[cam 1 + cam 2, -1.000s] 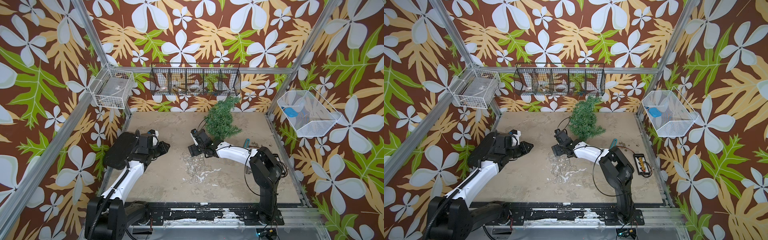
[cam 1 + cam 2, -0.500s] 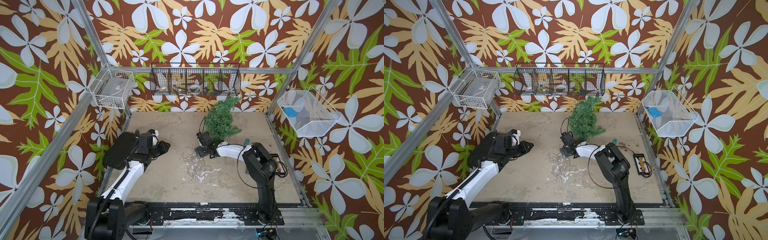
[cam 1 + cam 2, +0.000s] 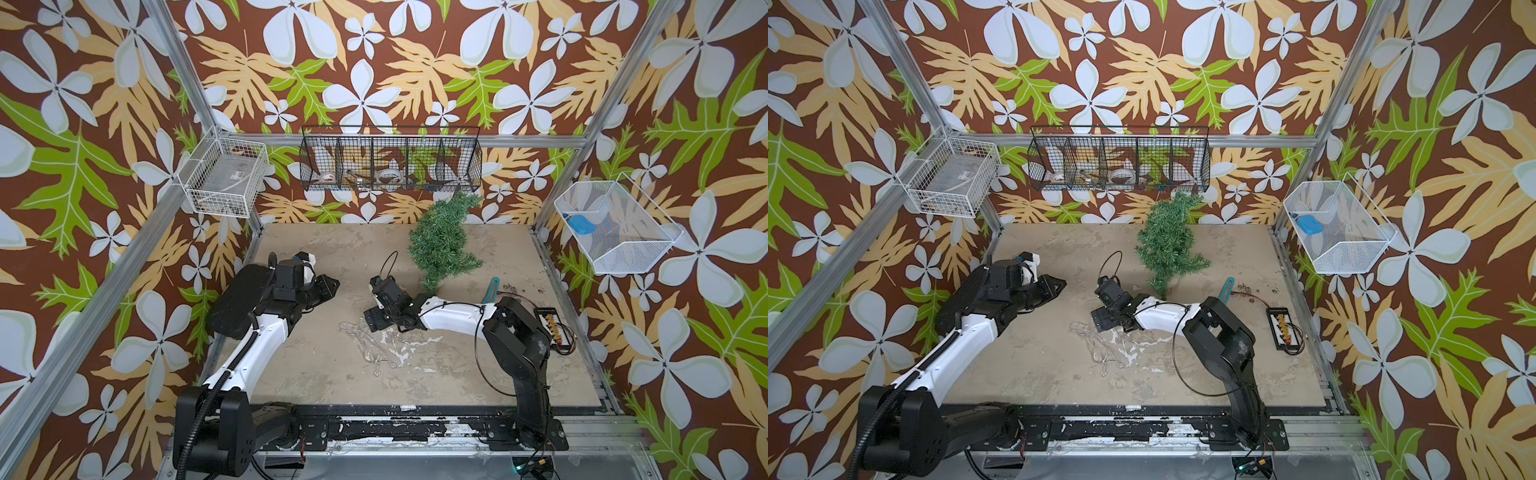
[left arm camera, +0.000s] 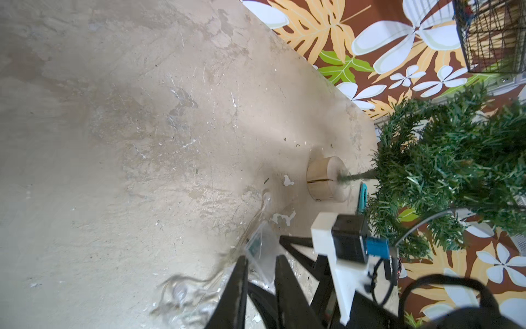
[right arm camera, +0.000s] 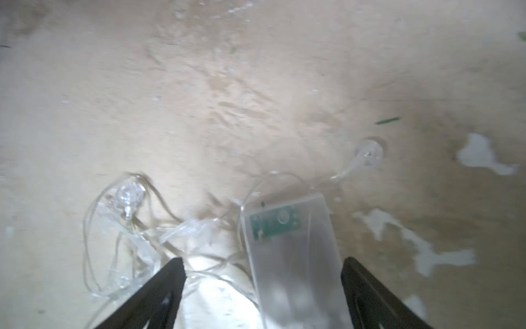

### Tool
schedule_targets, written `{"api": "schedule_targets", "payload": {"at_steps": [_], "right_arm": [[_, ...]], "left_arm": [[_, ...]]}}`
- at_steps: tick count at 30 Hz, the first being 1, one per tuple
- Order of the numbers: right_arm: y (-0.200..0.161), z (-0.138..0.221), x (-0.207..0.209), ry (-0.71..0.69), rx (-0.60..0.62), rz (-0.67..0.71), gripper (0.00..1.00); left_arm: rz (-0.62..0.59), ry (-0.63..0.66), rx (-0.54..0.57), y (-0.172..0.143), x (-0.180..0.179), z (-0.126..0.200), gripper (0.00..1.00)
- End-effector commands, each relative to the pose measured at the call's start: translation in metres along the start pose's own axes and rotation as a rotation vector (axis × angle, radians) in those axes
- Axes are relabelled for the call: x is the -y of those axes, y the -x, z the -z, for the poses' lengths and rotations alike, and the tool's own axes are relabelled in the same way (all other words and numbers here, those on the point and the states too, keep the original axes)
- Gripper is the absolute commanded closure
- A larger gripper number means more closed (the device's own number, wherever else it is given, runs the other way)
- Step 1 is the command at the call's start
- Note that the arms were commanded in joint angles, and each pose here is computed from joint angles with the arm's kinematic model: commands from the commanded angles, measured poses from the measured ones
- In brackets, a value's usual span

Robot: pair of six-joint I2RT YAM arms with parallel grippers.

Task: Remove string lights from the small christmas tree
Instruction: Place the light string at the center of the board, then reset both arms

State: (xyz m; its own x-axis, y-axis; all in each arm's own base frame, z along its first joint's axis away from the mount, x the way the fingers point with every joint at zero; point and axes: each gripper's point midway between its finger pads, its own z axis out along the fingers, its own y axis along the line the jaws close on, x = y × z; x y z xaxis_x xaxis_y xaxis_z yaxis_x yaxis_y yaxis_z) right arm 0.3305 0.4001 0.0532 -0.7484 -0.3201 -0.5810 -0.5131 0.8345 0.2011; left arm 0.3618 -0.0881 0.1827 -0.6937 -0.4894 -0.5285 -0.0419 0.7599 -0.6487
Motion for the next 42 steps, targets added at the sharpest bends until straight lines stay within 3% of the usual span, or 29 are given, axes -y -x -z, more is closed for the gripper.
{"api": "schedule_targets", "payload": {"at_steps": [1, 7, 12, 13, 19, 24, 28, 33, 38, 41, 42], "right_arm": [[0.019, -0.003, -0.032, 0.116, 0.026, -0.168, 0.12], [0.054, 0.031, -0.039, 0.168, 0.109, -0.131, 0.11], [0.054, 0.114, -0.007, 0.067, 0.236, 0.033, 0.1], [0.053, 0.131, -0.001, 0.045, 0.26, 0.052, 0.02], [0.048, 0.24, 0.051, -0.111, 0.444, 0.075, 0.0], [0.024, 0.313, 0.169, -0.438, 0.635, -0.112, 0.05], [-0.041, 0.339, 0.292, -0.808, 0.723, -0.359, 0.0], [-0.089, 0.312, 0.359, -0.808, 0.787, -0.586, 0.0], [-0.09, 0.288, 0.399, -0.968, 0.66, -0.517, 0.0], [-0.08, 0.276, 0.408, -0.962, 0.675, -0.484, 0.01], [-0.079, 0.276, 0.408, -0.964, 0.701, -0.476, 0.01]], "left_arm": [[0.023, 0.018, 0.05, 0.021, -0.014, 0.011, 0.79], [0.073, 0.029, 0.123, 0.051, -0.03, 0.025, 0.78], [0.093, -0.016, 0.163, 0.046, -0.018, 0.015, 0.72], [0.087, -0.019, 0.169, 0.044, -0.013, 0.012, 0.72], [0.056, -0.066, 0.195, 0.04, 0.025, -0.004, 0.68], [0.04, -0.046, 0.227, 0.042, 0.031, -0.014, 0.67], [0.038, -0.006, 0.225, 0.035, 0.029, -0.029, 0.68], [0.015, -0.015, 0.21, 0.022, 0.048, -0.047, 0.65], [-0.021, 0.047, 0.227, 0.023, 0.041, -0.051, 0.46], [-0.075, 0.097, 0.287, 0.029, 0.031, -0.044, 0.03], [-0.09, 0.118, 0.314, 0.033, 0.027, -0.041, 0.0]]}}
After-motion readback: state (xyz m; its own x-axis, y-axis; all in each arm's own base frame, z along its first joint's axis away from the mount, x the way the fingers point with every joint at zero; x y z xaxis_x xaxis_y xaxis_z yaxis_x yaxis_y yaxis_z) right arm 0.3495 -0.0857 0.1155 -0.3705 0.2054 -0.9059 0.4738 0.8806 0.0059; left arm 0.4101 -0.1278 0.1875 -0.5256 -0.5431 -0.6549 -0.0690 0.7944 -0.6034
